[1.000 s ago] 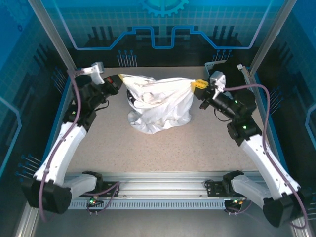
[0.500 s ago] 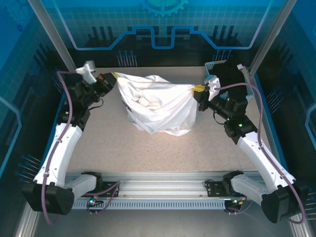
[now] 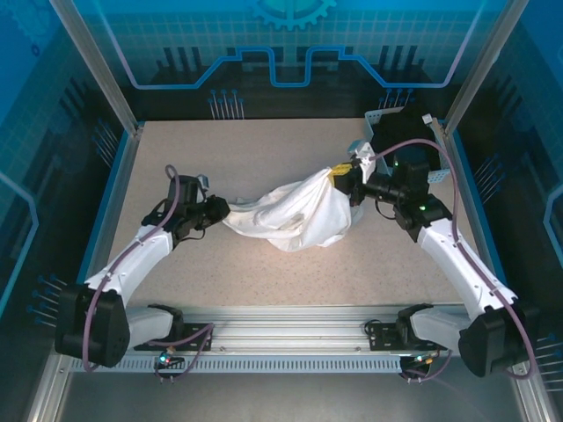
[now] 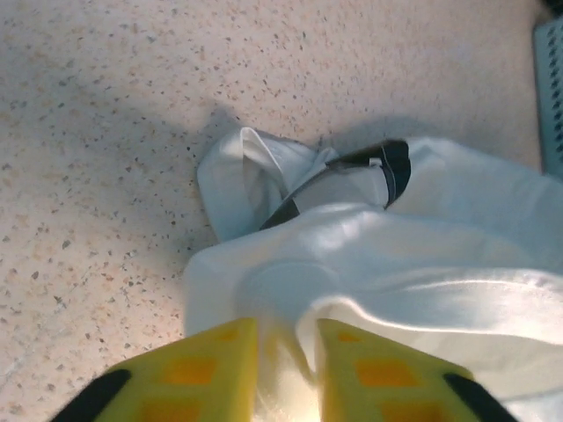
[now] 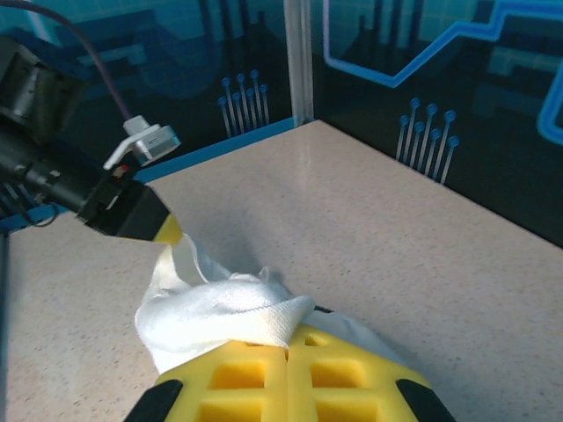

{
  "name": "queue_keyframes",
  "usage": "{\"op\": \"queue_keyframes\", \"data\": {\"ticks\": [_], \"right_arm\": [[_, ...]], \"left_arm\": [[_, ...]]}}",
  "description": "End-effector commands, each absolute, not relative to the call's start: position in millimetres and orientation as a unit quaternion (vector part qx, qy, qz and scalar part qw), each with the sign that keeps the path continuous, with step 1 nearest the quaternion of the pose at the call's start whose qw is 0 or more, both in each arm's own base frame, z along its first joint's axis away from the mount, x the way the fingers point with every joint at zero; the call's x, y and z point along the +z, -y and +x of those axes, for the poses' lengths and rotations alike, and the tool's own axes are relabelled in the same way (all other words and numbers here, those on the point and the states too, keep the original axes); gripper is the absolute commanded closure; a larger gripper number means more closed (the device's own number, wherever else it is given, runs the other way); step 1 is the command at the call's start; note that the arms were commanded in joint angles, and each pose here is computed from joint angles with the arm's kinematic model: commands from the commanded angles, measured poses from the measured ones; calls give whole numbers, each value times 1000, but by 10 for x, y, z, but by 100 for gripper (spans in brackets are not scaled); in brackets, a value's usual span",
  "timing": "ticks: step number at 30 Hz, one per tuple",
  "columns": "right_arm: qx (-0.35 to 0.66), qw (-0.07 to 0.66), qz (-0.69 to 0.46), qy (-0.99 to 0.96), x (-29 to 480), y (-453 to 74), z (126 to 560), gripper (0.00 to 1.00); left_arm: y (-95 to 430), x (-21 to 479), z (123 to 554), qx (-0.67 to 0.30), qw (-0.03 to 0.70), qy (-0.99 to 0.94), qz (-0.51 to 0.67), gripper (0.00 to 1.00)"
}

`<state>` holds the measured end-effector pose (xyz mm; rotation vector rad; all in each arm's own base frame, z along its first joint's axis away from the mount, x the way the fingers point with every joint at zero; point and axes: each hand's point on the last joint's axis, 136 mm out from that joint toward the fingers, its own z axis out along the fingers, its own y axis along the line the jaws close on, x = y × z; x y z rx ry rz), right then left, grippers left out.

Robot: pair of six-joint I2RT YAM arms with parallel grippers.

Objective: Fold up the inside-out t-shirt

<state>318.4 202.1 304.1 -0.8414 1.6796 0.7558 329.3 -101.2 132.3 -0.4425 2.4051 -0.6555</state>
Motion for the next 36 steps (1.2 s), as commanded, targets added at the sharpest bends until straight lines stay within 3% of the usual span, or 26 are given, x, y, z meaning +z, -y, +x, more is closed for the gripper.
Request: {"op": "queue_keyframes", "data": {"ticks": [1,4,9,14,21,24,26,28,29,32,36], "right_arm": [[338,520,-373,-690,3146,-2127,3107,100],[335,515,-372,-695,3123,-2139,3129,100],[332,510,-371,-701,3101,-2151,3166,100],[323,512,-368,-706,3110,-2132,3204,100],[316,513,-365,-709,3141,-2121,3246,100],[313,512,-359,-715,3150,-2116,3297,100],[306,509,-353,-723,3151,-2110,3356,100],[286,502,-357,-734,3156,-2095,3407,100],[269,496,-369,-738,3163,-2093,3404,100],[200,490,-392,-753,3315,-1974,3416,100],[127,540,-385,-737,3850,-1781,3460,100]], "left_arm": [[1164,1504,3324,-222,341,-909,-90,58],[1407,1726,3210,-221,396,-891,-16,44],[1958,2057,2941,-325,434,-832,117,29],[2358,1974,2734,-377,384,-816,211,27],[2568,1591,2658,-335,346,-832,276,22],[2587,1454,2775,-315,335,-846,272,30],[2616,1466,2870,-308,334,-851,264,55],[2689,1655,2933,-326,346,-842,255,90],[2727,1807,2944,-343,357,-833,248,100],[2858,2406,2822,-422,372,-791,240,100],[2910,3427,2560,-534,403,-707,227,100]]}}
